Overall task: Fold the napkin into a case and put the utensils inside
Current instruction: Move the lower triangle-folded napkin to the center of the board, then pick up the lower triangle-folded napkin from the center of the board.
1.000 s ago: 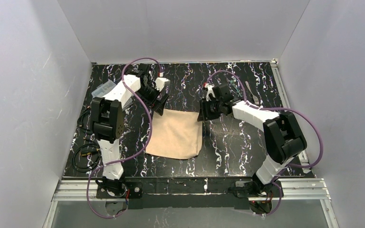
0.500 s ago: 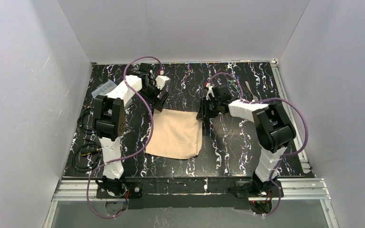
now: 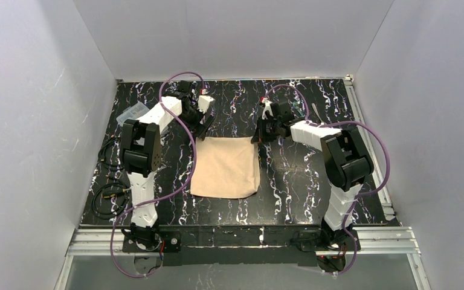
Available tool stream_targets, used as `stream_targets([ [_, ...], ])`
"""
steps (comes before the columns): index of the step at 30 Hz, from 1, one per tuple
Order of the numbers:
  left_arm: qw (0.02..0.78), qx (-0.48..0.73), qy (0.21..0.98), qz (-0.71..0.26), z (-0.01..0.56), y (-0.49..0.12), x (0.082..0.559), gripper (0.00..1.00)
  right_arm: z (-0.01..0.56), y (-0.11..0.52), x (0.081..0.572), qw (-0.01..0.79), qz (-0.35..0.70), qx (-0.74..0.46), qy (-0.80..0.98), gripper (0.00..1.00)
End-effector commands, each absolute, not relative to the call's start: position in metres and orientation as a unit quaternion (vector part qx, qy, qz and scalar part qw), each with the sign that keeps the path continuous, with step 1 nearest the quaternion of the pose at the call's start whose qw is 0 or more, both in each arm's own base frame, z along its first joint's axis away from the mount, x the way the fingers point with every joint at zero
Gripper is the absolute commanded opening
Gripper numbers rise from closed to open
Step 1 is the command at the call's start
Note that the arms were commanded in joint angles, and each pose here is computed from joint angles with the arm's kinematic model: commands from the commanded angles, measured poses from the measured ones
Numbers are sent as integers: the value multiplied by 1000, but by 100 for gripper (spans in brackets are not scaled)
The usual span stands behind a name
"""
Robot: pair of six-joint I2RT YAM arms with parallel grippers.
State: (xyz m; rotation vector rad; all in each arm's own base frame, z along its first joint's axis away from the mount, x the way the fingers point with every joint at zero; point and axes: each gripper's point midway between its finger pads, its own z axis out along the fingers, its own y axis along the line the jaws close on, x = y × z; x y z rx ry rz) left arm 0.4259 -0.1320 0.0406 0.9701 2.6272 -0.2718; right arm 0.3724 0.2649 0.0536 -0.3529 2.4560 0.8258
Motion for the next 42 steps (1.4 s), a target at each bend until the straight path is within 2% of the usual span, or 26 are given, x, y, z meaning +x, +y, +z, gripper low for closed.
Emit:
stream_targets([
  [1, 175, 321, 927, -88, 48, -130, 436, 94, 51, 264, 387, 268, 290, -152, 906, 1],
  [5, 166, 319, 929, -87, 43, -129, 431, 94, 38, 261, 393, 259, 269, -155, 915, 6],
  [10, 182, 319, 924, -106, 69, -133, 426, 98, 38, 261, 401, 258, 260, -152, 918, 20],
  [13, 195, 326, 914, -143, 107, -145, 419, 99, 60, 265, 407, 278, 269, -143, 911, 35],
  [17, 222, 350, 891, -186, 156, -157, 403, 98, 108, 267, 406, 319, 287, -135, 893, 45],
  [22, 206, 401, 857, -249, 174, -175, 371, 98, 136, 257, 362, 322, 315, -116, 885, 49],
  [27, 167, 534, 767, -315, 178, -226, 314, 98, 134, 234, 308, 320, 326, -81, 886, 52],
  [31, 146, 647, 667, -340, 179, -253, 267, 98, 121, 218, 283, 287, 311, -55, 904, 47],
  [36, 202, 748, 543, -325, 191, -264, 251, 98, 110, 229, 263, 249, 360, -31, 899, 36],
  [38, 208, 765, 538, -286, 178, -265, 264, 98, 104, 232, 254, 245, 380, -37, 891, 44],
  [42, 216, 769, 530, -284, 171, -282, 287, 98, 103, 227, 242, 258, 387, -52, 884, 57],
])
